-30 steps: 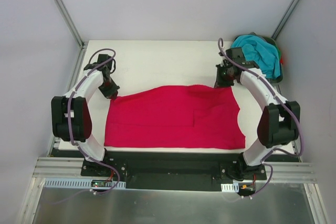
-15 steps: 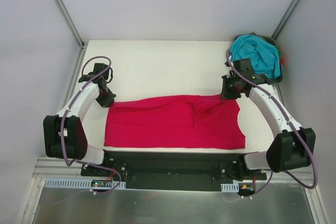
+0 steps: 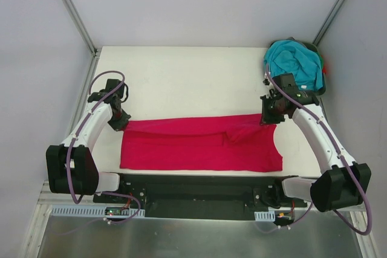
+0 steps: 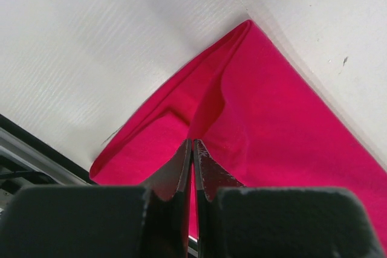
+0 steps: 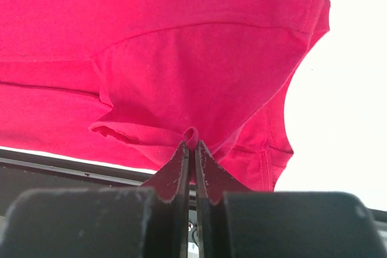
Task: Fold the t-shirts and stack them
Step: Fold the other side of the tshirt into a rectangle
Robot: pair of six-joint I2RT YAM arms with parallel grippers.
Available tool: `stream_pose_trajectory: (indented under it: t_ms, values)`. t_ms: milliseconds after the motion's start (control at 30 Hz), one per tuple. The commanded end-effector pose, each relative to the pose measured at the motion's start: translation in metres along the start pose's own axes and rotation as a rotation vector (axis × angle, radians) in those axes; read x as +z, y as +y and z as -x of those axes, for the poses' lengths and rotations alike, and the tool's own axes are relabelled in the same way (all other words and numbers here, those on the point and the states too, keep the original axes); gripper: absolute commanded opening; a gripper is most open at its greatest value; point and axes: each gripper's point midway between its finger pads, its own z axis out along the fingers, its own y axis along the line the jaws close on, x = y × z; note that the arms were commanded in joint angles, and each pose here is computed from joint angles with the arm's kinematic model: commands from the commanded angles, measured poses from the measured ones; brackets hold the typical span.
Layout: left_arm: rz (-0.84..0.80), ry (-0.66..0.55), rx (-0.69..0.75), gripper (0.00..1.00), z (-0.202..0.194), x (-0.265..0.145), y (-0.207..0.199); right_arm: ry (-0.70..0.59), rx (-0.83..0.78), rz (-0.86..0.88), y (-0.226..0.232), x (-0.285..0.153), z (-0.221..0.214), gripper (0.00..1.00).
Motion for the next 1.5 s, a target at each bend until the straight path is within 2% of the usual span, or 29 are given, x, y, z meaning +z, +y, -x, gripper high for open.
stream_pose_trajectory:
  t_ms: [0, 400, 667, 900, 967, 1067, 1167, 1233, 1267, 1367, 1433, 1467]
  values:
    - [0.044, -0.012, -0.007, 0.0, -0.002, -0.006, 0.012, 0.043, -0.008, -0.041, -0.009, -0.017, -0.019, 0.01]
    - [0.081, 0.017, 0.007, 0.0, -0.016, -0.002, 0.027, 0.053, 0.029, -0.062, -0.014, -0.019, -0.038, 0.01]
    - [0.144, 0.082, 0.015, 0.0, -0.031, 0.011, 0.035, 0.156, 0.082, -0.1, -0.021, -0.014, -0.067, 0.01]
    - [0.193, 0.112, 0.017, 0.0, -0.037, 0.021, 0.039, 0.228, 0.123, -0.147, -0.029, 0.003, -0.088, 0.06]
    - [0.217, 0.115, 0.018, 0.0, -0.038, 0.023, 0.043, 0.256, 0.133, -0.204, -0.038, 0.005, -0.094, 0.12]
    - [0.246, 0.126, 0.017, 0.16, -0.039, 0.026, 0.046, 0.311, 0.196, -0.298, -0.049, 0.004, -0.108, 0.24]
    - [0.255, 0.12, 0.013, 0.32, -0.034, 0.023, 0.044, 0.366, 0.22, -0.433, -0.068, -0.003, -0.123, 0.32]
    - [0.249, 0.112, 0.018, 0.52, -0.029, 0.018, 0.041, 0.379, 0.216, -0.471, -0.073, -0.006, -0.127, 0.48]
    - [0.24, 0.107, 0.018, 0.63, -0.027, 0.015, 0.04, 0.367, 0.216, -0.466, -0.073, -0.006, -0.125, 0.54]
    - [0.189, 0.082, 0.009, 0.86, -0.019, 0.006, 0.031, 0.285, 0.174, -0.345, -0.057, -0.003, -0.103, 0.73]
    - [0.148, 0.073, 0.008, 0.96, -0.015, -0.001, 0.023, 0.202, 0.15, -0.223, -0.039, -0.003, -0.082, 0.83]
    - [0.132, 0.07, 0.008, 0.98, -0.012, -0.004, 0.02, 0.16, 0.14, -0.156, -0.028, -0.003, -0.072, 0.86]
